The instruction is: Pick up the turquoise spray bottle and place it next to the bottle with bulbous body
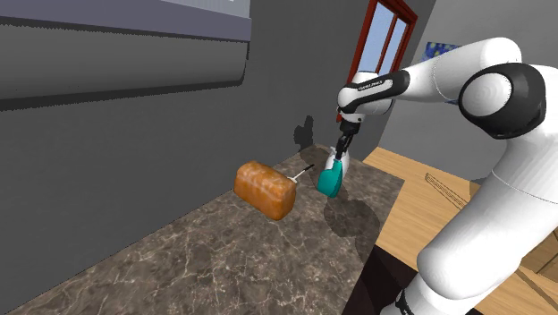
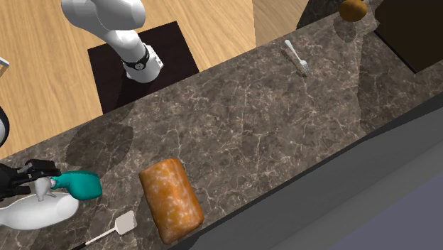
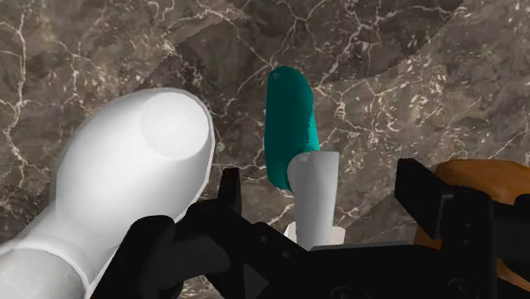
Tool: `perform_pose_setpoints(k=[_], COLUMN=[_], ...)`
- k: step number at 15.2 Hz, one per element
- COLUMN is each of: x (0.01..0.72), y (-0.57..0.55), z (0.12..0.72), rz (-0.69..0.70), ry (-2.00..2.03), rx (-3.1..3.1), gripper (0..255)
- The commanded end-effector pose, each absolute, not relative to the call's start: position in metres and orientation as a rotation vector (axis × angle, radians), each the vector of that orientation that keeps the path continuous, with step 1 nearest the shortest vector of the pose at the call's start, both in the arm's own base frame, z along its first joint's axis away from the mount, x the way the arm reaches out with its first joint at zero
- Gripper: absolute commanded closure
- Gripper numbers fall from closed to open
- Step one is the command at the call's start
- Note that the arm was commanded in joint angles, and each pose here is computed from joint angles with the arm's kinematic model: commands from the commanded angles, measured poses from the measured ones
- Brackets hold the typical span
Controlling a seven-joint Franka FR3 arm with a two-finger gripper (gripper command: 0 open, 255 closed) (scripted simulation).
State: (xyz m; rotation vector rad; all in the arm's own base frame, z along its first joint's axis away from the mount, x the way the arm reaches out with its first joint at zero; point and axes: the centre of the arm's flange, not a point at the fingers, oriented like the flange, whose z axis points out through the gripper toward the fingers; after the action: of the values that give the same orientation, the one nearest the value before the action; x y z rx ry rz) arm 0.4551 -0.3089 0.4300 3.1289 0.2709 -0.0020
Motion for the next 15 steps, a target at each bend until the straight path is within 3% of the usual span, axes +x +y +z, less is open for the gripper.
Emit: perform_pose_setpoints(k=[1, 7, 15], x=[0.455, 0.455, 0.455], y=[-0.309, -0.309, -0.309], z=[0.43, 0.48, 0.48], rz=[-0.002, -0.002, -0.002], ry=[0.271, 0.271, 0.271], rx=[3.129, 3.129, 3.129], gripper=[0, 0, 0])
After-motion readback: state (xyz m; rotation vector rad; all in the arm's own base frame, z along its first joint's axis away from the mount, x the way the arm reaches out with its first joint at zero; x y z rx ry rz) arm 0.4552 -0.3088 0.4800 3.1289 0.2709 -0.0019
